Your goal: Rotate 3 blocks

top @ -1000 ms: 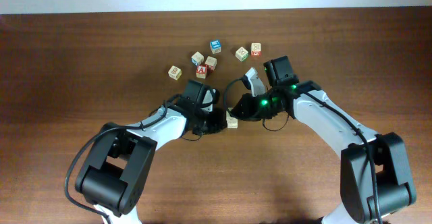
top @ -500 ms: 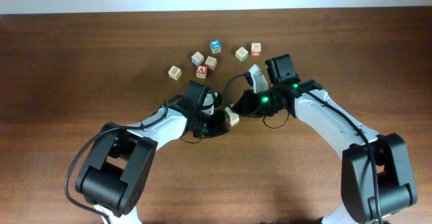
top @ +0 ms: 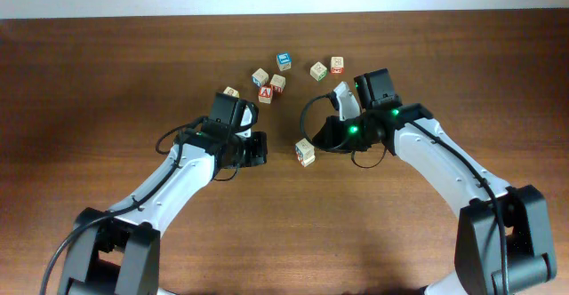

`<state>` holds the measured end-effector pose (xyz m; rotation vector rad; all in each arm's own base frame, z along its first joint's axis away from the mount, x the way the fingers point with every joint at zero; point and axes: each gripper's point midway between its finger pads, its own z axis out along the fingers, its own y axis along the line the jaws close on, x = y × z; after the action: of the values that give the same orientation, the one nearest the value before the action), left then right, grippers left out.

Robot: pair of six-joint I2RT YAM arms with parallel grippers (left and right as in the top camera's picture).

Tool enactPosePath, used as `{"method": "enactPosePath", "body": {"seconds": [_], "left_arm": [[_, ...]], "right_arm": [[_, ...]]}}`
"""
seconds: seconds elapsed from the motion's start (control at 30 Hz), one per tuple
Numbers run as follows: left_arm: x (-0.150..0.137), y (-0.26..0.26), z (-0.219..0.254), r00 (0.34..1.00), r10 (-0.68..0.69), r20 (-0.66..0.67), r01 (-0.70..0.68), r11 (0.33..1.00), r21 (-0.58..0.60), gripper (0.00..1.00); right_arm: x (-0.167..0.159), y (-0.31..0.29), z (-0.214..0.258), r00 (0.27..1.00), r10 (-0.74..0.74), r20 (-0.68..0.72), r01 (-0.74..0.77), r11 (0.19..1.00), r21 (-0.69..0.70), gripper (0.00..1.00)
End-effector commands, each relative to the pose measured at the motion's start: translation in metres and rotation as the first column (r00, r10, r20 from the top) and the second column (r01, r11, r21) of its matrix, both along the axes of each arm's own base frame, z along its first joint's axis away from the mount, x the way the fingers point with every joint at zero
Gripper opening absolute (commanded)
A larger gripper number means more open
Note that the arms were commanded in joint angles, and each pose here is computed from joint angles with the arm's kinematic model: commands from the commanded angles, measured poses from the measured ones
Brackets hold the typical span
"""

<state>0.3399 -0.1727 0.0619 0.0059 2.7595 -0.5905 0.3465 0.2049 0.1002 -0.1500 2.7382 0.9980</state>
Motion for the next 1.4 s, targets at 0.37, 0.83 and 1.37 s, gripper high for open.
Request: {"method": "enactPosePath", "body": {"seconds": [0.37,0.83,1.37], "left_arm": [[-0.040,0.098,0.226,0.854,0.119,0.506,-0.230,0.960,0.162,0.99],[-0.055,0.103,0.237,0.840,0.124,0.529,-0.235,0.961,0.148,0.99],[-0.055,0.103,0.237,0.840,0.124,0.529,-0.235,0.961,0.148,0.99]], "right_arm": [[-0.098,-0.097,0.242,0.858,-0.101,0.503,0.224,0.956,-0.191,0.88],[-0.202,-0.173,0.276,0.614,-0.226,0.757,0.475,0.871,-0.125,0.98],[-0.105,-0.172,0.056,0.300,-0.147,0.943,0.518,0.855,-0.031,0.98]]}}
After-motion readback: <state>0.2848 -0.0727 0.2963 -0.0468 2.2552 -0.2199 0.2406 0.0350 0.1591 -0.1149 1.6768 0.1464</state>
